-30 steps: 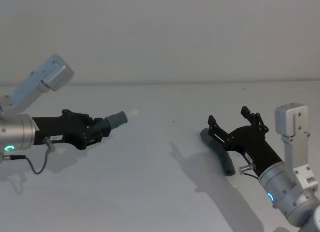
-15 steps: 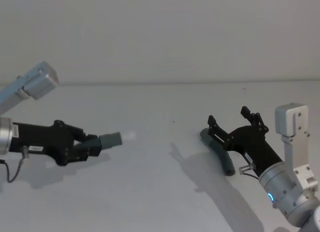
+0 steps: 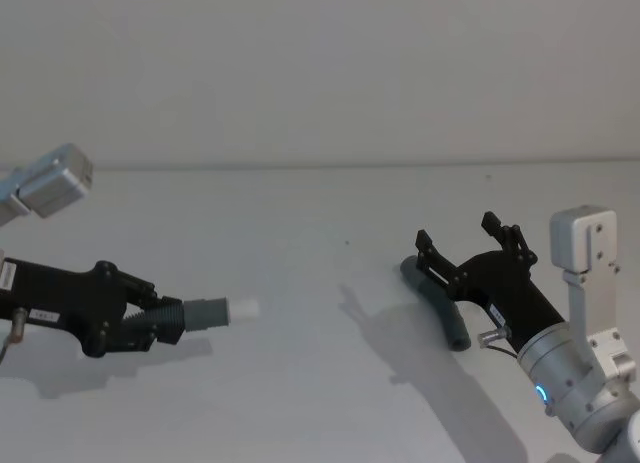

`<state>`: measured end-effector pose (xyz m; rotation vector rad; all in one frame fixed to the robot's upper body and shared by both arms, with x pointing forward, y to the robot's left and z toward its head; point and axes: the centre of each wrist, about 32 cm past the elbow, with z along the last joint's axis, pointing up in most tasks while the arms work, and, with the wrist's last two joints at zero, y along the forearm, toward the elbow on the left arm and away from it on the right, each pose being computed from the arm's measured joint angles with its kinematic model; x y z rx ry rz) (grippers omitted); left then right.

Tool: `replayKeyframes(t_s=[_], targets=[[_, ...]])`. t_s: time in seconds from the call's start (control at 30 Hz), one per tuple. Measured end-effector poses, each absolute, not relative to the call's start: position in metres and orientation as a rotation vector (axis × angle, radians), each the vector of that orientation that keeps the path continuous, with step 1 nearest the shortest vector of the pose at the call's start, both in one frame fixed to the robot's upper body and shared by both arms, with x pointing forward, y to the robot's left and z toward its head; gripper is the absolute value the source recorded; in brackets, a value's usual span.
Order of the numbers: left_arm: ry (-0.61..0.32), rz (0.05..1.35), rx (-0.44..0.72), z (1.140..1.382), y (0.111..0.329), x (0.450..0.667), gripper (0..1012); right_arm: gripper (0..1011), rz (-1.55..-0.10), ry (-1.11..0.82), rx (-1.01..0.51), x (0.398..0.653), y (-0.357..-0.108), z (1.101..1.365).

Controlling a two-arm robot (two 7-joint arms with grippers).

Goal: Use both hands to pick up one end of the pipe from the table, align the ends, and insert them.

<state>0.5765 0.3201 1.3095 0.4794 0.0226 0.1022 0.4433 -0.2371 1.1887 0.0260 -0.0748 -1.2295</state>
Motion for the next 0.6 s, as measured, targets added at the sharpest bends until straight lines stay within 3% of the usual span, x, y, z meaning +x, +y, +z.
replayKeyframes(t_s=[0.6], targets=[[0.032,0.083,0.446,1.295,0.321,0.582,301,1000,-1.23,-0.075,0.026,0.443,-0.237,1.189]])
